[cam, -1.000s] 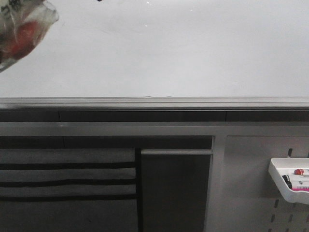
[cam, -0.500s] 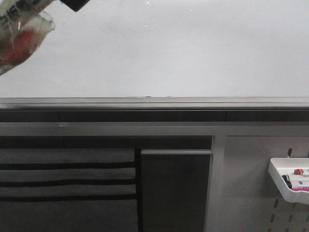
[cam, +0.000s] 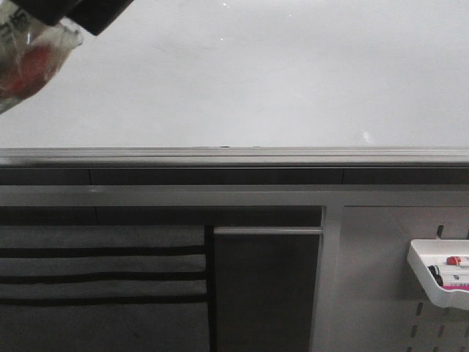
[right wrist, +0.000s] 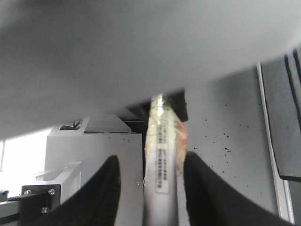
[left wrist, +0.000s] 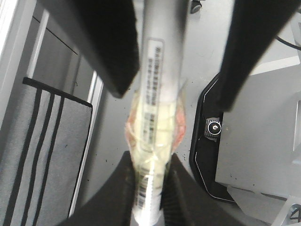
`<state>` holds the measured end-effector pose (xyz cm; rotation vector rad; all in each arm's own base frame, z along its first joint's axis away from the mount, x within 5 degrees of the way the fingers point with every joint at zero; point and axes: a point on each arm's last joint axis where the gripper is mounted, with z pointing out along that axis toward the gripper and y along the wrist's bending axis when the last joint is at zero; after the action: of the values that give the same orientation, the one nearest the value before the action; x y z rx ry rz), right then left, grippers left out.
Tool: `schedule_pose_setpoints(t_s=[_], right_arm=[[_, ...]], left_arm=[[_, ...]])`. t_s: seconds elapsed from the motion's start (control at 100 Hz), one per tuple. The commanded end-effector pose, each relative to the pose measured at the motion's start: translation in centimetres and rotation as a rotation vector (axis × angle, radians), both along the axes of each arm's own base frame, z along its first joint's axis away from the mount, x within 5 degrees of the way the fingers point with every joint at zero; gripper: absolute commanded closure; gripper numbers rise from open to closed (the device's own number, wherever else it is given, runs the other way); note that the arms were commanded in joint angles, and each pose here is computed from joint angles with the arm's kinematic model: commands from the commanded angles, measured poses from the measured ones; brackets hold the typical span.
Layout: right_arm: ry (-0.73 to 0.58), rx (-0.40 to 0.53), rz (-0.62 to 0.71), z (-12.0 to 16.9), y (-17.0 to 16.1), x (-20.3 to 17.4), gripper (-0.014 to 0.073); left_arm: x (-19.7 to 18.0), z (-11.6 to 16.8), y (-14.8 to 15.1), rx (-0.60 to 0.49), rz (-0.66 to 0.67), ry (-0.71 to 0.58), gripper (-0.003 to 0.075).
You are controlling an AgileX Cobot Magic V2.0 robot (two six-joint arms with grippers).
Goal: Write number 3 on whiteboard
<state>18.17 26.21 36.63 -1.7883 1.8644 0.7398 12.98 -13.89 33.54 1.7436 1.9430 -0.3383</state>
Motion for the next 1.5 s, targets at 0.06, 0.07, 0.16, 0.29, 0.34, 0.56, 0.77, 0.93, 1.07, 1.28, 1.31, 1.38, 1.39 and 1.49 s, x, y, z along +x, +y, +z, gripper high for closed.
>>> schedule_pose_setpoints(t_s=[0.06, 0.07, 0.16, 0.29, 0.34, 0.56, 0.77, 0.93, 1.07, 1.28, 1.31, 1.38, 1.39, 1.49], right_arm=[[-0.033, 0.069, -0.005, 2.0, -0.3, -0.5, 0.0405], [-0.033, 0.069, -0.005, 2.0, -0.3, -0.5, 0.0409], [-0.034, 0.07, -0.006, 2.0, -0.3, -0.5, 0.0461], [-0.034, 0.07, -0.006, 2.0, -0.3, -0.5, 0.0545], [-0.034, 0.069, -0.005, 2.0, -0.3, -0.5, 0.0572], [-0.034, 0.069, -0.005, 2.0, -0.3, -0.5, 0.0643], [-0.034, 0.069, -0.005, 2.0, -0.3, -0.5, 0.0642], [-0.034, 0.069, -0.005, 2.0, -0.3, -0.5, 0.0642], [-0.034, 0.069, -0.005, 2.0, -0.3, -0.5, 0.0642], [-0.041, 0.073, -0.059, 2.6, -1.3, 0.0, 0.0642], [-0.042, 0.075, -0.089, 2.9, -1.8, 0.2, 0.0642], [-0.056, 0.073, -0.165, 3.7, -3.2, 0.5, 0.0642], [-0.061, 0.07, -0.175, 3.8, -3.4, 0.6, 0.0642], [-0.089, 0.069, -0.321, 5.2, -5.9, 0.8, 0.0642]], left_arm=[[-0.1, 1.4, -0.3, -0.066, 0.006, -0.034, 0.0738], [-0.1, 1.4, -0.3, -0.066, 0.006, -0.034, 0.0738], [-0.1, 1.4, -0.3, -0.069, 0.006, -0.031, 0.0738], [-0.1, 1.4, -0.3, -0.069, 0.006, -0.031, 0.0738], [-0.1, 1.4, -0.3, -0.069, 0.006, -0.031, 0.0738], [-0.1, 1.4, -0.3, -0.073, 0.008, -0.027, 0.0738], [0.0, 1.5, -0.4, -0.094, 0.036, -0.027, 0.0657], [0.0, 1.5, -0.4, -0.101, 0.044, -0.03, 0.0465], [-0.2, 2.1, -0.2, -0.132, 0.053, -0.062, 0.0295], [-1.1, 3.7, 1.6, -0.194, 0.125, -0.125, 0.0267], [-1.2, 3.9, 2.2, -0.197, 0.15, -0.142, 0.0267], [-1.4, 4.3, 3.4, -0.217, 0.219, -0.166, 0.0267], [-1.4, 4.3, 3.5, -0.219, 0.224, -0.17, 0.0267], [-2.0, 4.5, 5.3, -0.26, 0.34, -0.198, 0.0267]])
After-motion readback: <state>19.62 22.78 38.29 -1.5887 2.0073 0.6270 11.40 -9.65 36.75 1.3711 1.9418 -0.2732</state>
